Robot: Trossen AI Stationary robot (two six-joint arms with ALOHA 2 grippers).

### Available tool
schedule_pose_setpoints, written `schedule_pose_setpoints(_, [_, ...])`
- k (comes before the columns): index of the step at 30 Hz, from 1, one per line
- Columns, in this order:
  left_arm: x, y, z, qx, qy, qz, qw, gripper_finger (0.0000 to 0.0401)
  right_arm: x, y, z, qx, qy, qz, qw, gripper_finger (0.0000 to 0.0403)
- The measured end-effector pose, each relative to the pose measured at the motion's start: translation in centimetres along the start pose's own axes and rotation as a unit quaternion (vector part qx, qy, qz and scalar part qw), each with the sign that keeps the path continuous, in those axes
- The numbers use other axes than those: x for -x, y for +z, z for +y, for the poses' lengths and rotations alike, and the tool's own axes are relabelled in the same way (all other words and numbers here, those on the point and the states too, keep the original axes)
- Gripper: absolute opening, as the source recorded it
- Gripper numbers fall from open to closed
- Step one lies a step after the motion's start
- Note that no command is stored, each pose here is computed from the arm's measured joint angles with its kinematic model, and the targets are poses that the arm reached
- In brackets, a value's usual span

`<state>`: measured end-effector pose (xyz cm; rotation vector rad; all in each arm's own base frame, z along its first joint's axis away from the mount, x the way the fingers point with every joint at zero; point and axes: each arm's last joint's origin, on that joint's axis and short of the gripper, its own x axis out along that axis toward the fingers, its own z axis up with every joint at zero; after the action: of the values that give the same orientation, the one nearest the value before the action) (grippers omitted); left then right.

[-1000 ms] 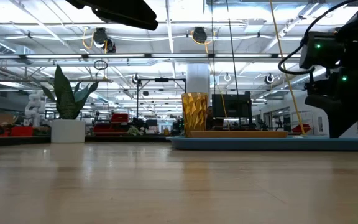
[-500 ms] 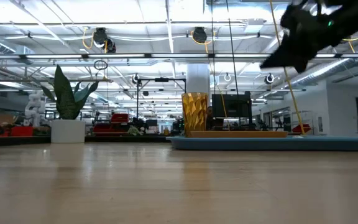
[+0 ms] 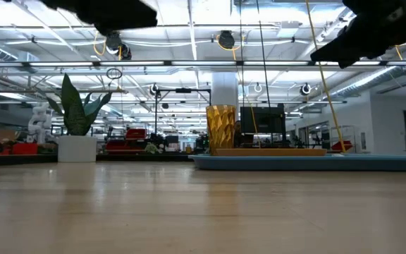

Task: Pick and place plate/cup/fork/spoon on tray
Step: Return to Home Position

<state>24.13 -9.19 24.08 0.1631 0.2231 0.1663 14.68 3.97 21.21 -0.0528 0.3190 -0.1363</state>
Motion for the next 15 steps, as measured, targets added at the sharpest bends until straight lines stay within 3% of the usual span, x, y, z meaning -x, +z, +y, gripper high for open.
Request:
schedule_pose_setpoints(10, [-0.2,-3.7,1.4,0.017,-0.019,-0.001,1.000,0.0017,0.3,-3.3,1.8,-0.005,0.070,-0.054,0.996,0.0000])
schedule_pose_setpoints(15, [0.2,-5.3,1.7,0.029,-0.017,-0.009,0.999,0.0009,0.7,-4.3,2.5,-0.006,0.077,-0.066,0.995,0.0000])
